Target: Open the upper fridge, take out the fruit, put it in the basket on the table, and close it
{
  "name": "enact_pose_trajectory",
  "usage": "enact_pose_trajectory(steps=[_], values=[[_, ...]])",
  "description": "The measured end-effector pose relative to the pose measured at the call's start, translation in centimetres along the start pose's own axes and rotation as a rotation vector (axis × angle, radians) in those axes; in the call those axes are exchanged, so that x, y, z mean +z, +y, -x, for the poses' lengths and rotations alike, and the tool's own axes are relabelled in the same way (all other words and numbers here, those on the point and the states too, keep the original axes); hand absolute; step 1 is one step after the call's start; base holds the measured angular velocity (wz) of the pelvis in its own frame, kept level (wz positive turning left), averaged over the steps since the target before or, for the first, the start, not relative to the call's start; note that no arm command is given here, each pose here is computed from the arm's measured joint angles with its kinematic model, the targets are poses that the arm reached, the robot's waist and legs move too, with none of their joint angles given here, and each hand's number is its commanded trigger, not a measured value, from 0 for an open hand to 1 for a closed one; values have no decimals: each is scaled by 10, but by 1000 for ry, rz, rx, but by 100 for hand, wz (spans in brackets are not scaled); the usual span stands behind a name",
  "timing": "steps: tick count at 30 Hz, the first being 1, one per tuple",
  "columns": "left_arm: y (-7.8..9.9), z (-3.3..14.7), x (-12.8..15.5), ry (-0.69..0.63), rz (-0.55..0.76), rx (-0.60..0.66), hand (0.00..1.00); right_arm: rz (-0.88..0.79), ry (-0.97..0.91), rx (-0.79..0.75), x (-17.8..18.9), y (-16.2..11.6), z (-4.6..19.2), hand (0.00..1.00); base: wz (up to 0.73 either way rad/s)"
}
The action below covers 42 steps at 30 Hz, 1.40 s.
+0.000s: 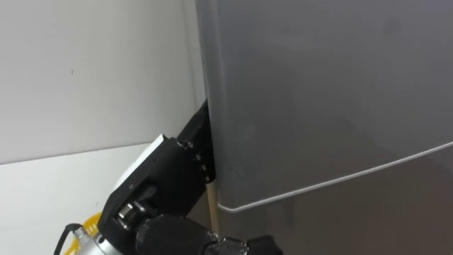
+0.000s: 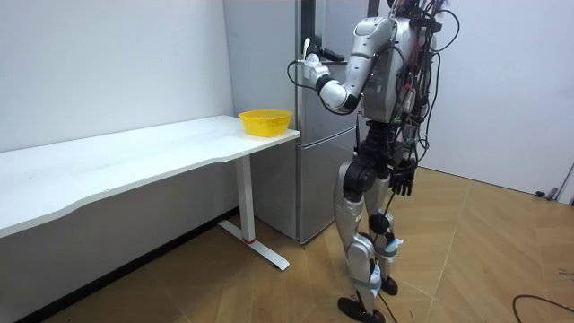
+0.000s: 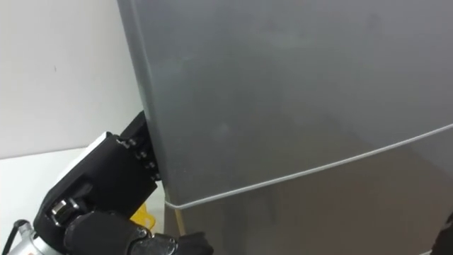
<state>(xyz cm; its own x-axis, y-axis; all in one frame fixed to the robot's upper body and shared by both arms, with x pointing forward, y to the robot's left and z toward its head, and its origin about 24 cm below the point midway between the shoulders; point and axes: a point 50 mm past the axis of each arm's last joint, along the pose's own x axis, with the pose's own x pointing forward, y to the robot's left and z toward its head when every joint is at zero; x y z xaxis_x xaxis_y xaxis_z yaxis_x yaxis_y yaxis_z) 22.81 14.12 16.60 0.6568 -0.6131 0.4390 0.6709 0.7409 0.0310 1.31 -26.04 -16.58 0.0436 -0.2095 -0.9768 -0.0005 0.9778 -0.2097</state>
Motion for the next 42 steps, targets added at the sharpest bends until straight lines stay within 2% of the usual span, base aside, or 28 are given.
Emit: enact_pose_trajectory(steps=[10, 18, 27, 35, 42], values=[[-3, -1, 2, 0, -3, -35, 0, 77, 11, -3, 0, -1, 0, 0, 0], [-5, -1, 3, -30, 61, -83, 0, 101, 5, 0, 1, -1, 0, 0, 0], [-16, -4, 6, -60, 122, -203, 0, 109, -15, -3, 6, -2, 0, 0, -6], [-26, -17, 11, -98, 114, -333, 0, 110, -33, -2, 10, -2, 1, 0, -5], [-33, -18, 11, -115, 163, -388, 0, 104, -33, -5, 9, -2, 1, 0, -3]])
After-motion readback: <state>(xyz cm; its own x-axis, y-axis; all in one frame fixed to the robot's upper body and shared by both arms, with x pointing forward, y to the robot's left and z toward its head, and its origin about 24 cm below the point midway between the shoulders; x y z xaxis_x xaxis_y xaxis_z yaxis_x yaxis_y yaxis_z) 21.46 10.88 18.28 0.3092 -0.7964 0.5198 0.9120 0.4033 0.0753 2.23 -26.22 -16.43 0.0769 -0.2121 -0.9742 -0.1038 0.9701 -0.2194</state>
